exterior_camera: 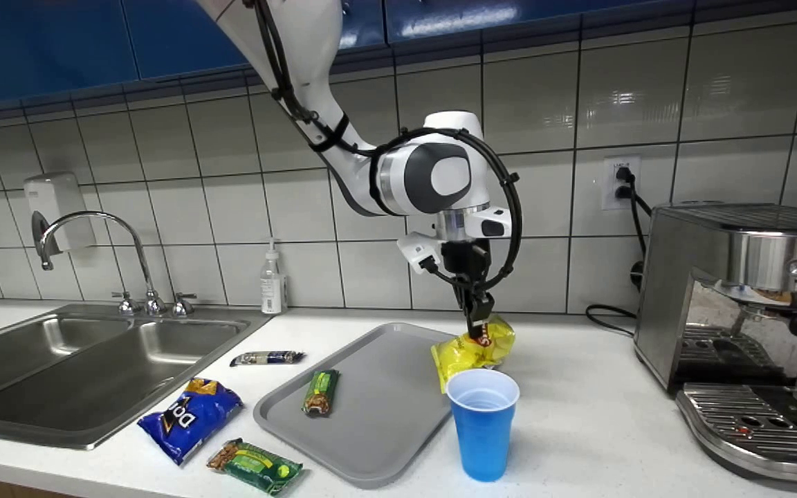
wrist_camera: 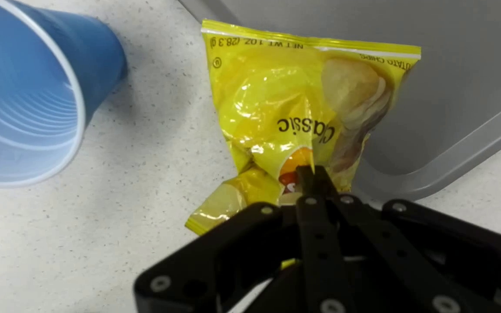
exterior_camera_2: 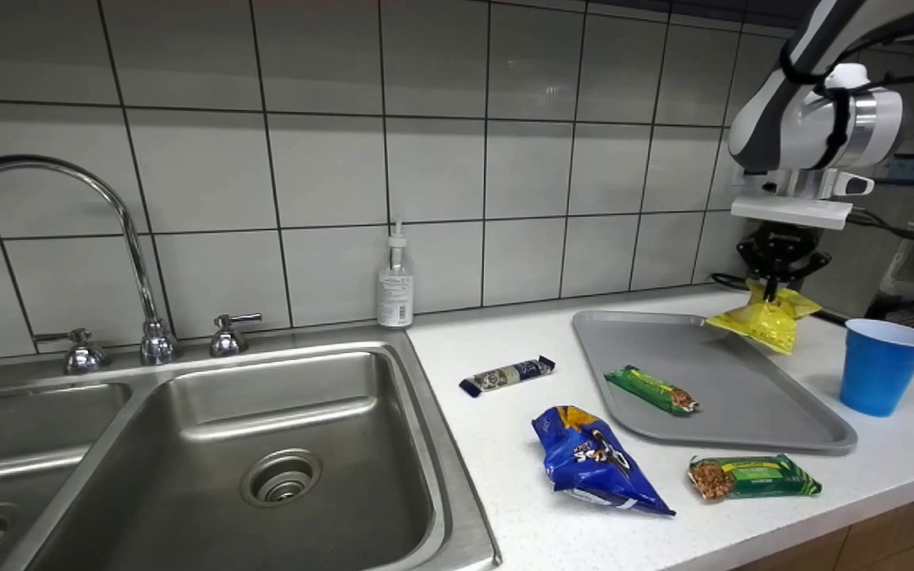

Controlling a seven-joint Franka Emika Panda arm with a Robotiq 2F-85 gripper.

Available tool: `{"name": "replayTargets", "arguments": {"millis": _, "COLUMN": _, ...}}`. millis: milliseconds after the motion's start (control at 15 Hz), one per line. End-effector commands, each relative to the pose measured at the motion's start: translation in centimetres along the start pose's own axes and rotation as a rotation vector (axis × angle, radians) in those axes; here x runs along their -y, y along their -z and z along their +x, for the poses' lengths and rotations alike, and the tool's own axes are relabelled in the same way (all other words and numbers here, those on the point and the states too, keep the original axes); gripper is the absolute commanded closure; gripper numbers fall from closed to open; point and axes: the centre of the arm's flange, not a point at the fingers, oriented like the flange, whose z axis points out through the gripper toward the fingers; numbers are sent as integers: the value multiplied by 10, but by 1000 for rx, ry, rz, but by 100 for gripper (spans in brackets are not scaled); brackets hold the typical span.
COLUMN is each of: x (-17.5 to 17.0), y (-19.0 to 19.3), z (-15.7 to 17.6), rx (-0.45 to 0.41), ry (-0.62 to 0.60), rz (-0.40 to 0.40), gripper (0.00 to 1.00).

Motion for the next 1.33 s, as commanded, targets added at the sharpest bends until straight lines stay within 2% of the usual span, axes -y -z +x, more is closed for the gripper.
{"name": "replayTargets", "arguments": {"millis": 0, "x": 4, "y": -6, "z": 28, "rx": -3, "ry": -103, "rz": -19, "gripper": 100}}
{"name": "replayTargets", "arguments": {"millis": 667, "x": -14, "y": -30, "z": 52, "rx": -37, "ry": -221, "rz": -79, "gripper": 100}}
{"name": "replayTargets", "arguments": {"millis": 733, "x": -14, "y": -30, "z": 52, "rx": -38, "ry": -225, "rz": -83, "gripper": 74}}
{"name": "replayTargets", "arguments": {"millis": 800, "x": -14, "y": -31, "z": 51, "rx": -40, "ry": -229, "rz": -84, "gripper": 73}}
{"name": "replayTargets", "arguments": {"millis": 1267, "x": -10, "y": -24, "z": 42, "rx": -43, "ry": -188, "rz": -71, "gripper": 22}}
